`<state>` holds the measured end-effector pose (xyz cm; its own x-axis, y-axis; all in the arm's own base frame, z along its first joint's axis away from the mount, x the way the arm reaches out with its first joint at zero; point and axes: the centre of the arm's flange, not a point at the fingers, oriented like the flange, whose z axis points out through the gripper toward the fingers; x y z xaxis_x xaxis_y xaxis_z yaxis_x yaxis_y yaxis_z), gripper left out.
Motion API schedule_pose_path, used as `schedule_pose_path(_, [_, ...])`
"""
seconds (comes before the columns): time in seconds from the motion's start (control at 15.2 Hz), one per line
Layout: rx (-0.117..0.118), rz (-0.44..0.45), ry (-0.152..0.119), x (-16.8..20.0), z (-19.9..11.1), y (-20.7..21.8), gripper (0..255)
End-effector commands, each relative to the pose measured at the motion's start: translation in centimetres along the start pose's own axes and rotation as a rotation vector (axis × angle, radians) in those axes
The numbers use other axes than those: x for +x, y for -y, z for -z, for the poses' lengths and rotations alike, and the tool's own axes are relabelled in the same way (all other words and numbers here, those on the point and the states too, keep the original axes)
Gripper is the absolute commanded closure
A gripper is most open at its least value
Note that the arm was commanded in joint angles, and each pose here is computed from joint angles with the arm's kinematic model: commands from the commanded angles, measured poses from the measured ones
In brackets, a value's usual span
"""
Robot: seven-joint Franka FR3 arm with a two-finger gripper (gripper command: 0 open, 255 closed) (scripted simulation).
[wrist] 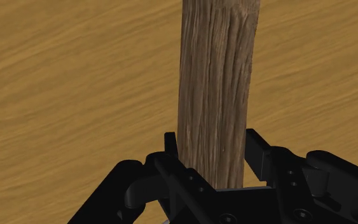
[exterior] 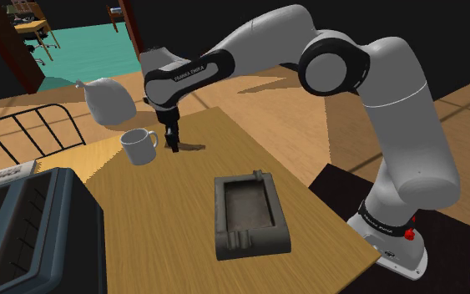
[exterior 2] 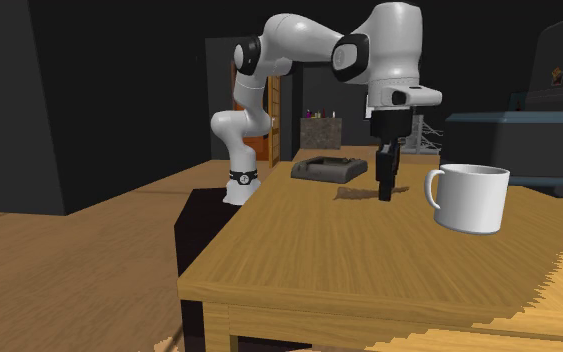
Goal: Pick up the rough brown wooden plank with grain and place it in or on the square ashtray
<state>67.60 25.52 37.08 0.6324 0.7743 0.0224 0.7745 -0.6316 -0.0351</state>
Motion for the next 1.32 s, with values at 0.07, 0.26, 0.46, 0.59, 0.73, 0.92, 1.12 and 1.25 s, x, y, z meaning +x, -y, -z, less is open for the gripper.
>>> schedule_pose_path(0.07, [0.0,0.0,0.0,0.0,1.6,0.1,255])
schedule_pose_path(0.26, [0.0,0.0,0.0,0.0,3.2,0.1,255])
schedule_pose_path(0.46, [0.0,0.0,0.0,0.1,4.8,0.2,255])
schedule_pose_path(0.59, [0.0,0.0,0.0,0.1,5.8,0.2,255])
schedule_pose_path(0.73, [0.0,0.0,0.0,0.1,6.9,0.3,255])
schedule_pose_path(0.92, [0.0,0.0,0.0,0.1,8.2,0.3,255])
schedule_pose_path(1.12, [0.0,0.0,0.0,-1.9,8.2,3.7,255])
schedule_pose_path(1.25, [0.0,0.0,0.0,-3.3,8.1,6.0,255])
